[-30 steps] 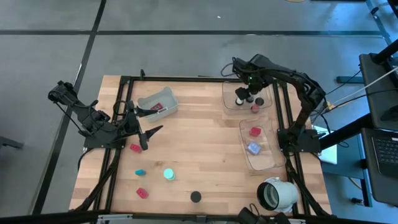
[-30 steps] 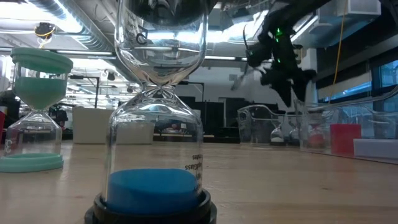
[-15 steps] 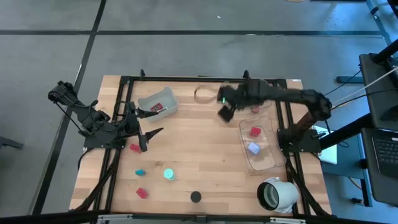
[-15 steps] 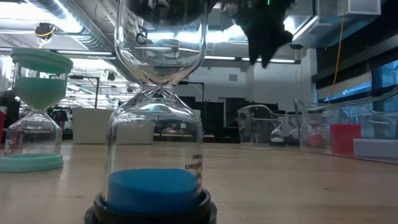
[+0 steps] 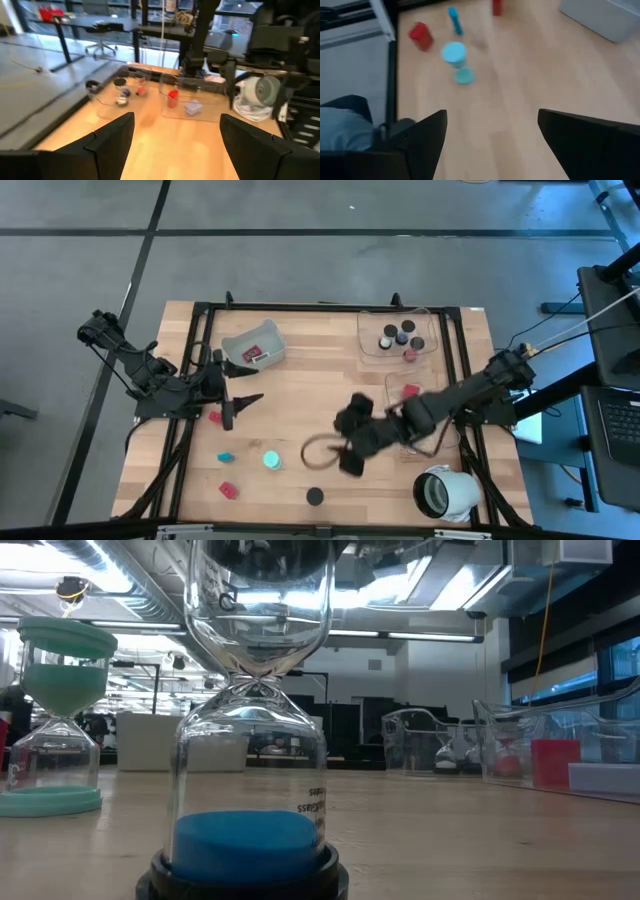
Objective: Pick & Place Office items
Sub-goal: Put the blue hourglass into the top transparent bin
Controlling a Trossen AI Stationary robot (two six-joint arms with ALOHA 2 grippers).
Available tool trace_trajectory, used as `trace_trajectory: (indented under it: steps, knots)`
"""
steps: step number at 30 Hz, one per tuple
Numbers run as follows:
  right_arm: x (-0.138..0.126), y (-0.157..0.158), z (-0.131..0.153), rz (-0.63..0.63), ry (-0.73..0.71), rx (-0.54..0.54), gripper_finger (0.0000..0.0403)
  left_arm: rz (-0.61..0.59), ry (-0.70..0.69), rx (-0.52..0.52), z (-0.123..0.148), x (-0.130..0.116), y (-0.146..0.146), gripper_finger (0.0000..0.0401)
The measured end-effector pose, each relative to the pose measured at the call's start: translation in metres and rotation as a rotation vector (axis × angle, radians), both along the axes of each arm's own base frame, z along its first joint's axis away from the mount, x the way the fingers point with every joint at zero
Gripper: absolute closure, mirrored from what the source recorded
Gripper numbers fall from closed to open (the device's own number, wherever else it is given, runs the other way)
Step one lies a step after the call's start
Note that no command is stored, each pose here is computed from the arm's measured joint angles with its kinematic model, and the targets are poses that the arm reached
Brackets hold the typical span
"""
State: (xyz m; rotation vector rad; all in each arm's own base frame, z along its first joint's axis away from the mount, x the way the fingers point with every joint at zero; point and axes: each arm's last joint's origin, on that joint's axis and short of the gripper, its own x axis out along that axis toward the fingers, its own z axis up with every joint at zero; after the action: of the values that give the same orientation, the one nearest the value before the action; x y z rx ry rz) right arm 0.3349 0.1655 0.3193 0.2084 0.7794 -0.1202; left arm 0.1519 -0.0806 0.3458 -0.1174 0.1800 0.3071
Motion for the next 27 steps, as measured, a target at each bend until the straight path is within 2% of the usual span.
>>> trace_trajectory:
  steps: [5,9,16,23,27]
  knots:
    - [0.013,0.037,-0.019,0.071,-0.083,0.020,0.0082,-0.044,0.014,-0.061,-0.002,0.000,-0.001,0.0111]
    - [0.027,0.058,-0.042,0.116,-0.124,0.022,0.0059,-0.083,0.039,-0.101,-0.005,-0.001,-0.002,0.0111]
    - [0.041,0.067,-0.076,0.188,-0.074,-0.042,0.0019,-0.113,0.078,-0.107,-0.009,-0.002,-0.003,0.0111]
    - [0.044,0.076,-0.088,0.319,-0.020,0.072,0.0014,-0.116,0.106,-0.091,-0.011,-0.003,-0.002,0.0111]
    - [0.048,0.082,-0.099,0.342,-0.023,0.059,0.0014,-0.115,0.114,-0.085,-0.012,-0.003,-0.002,0.0111]
